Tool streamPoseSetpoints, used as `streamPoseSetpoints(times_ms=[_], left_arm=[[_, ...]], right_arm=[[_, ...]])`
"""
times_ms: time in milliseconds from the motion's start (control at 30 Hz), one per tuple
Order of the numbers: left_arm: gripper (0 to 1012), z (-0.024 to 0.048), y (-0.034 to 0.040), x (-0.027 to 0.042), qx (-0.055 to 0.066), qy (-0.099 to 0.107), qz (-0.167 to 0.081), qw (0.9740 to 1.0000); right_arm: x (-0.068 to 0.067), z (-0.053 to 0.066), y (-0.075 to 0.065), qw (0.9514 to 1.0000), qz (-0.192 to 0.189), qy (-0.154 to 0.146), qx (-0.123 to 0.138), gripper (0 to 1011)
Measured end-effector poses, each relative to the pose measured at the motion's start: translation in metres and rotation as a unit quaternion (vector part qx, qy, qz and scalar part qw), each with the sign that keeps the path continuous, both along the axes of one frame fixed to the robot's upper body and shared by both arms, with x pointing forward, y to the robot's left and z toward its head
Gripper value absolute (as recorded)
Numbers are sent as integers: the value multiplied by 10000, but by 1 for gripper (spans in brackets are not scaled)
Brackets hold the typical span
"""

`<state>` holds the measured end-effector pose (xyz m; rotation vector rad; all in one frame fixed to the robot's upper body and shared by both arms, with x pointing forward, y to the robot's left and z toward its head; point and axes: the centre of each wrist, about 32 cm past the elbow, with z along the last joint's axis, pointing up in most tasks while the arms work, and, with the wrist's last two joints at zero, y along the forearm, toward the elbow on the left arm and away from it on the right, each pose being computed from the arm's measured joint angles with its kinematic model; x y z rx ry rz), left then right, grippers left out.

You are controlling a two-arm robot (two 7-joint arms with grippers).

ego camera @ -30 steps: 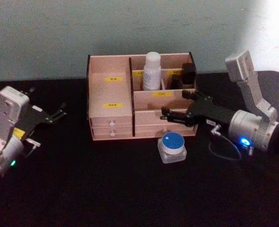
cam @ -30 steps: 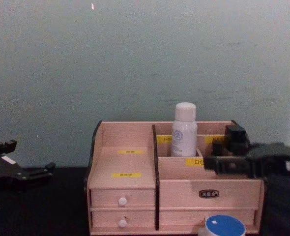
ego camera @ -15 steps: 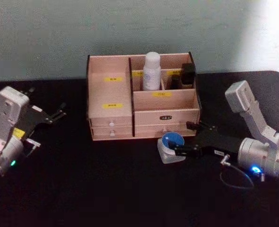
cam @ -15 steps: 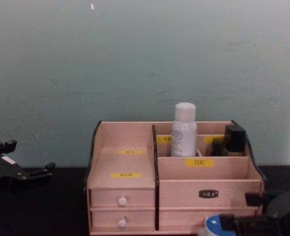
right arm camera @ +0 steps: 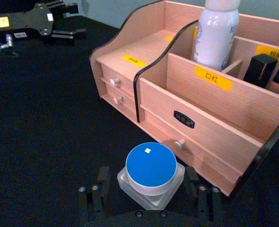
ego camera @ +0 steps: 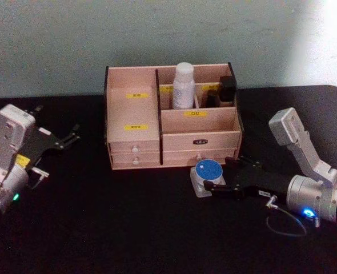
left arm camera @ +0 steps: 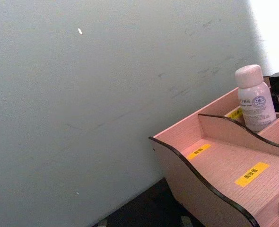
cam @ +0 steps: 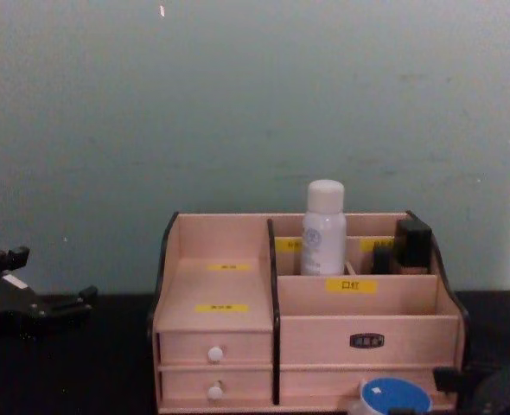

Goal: Pick up the facial cleanser and watermelon frost from the table and place them into the tiered storage box.

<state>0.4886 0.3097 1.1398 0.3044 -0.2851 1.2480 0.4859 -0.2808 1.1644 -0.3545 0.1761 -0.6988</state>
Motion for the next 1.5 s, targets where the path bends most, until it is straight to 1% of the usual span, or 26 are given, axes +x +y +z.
streamPoseSetpoints(times_ms=[300, 467, 800, 1067, 1500], left_arm=[[1001, 0, 0, 0, 0, 0, 0, 10000], [1001, 0, 0, 0, 0, 0, 0, 10000], [1001, 0, 0, 0, 0, 0, 0, 10000], [1001, 0, 0, 0, 0, 0, 0, 10000], [1001, 0, 0, 0, 0, 0, 0, 10000]], right_arm=[[34, -61, 45, 9999, -25, -96, -125, 1000], [64, -83, 69, 9999, -18, -109, -132, 1000], [138, -112, 142, 9999, 66, -123, -64, 1000], [183, -125, 177, 9998, 111, -119, -89, 1000], [183, -155, 194, 9997, 96, -66, -191, 1000]])
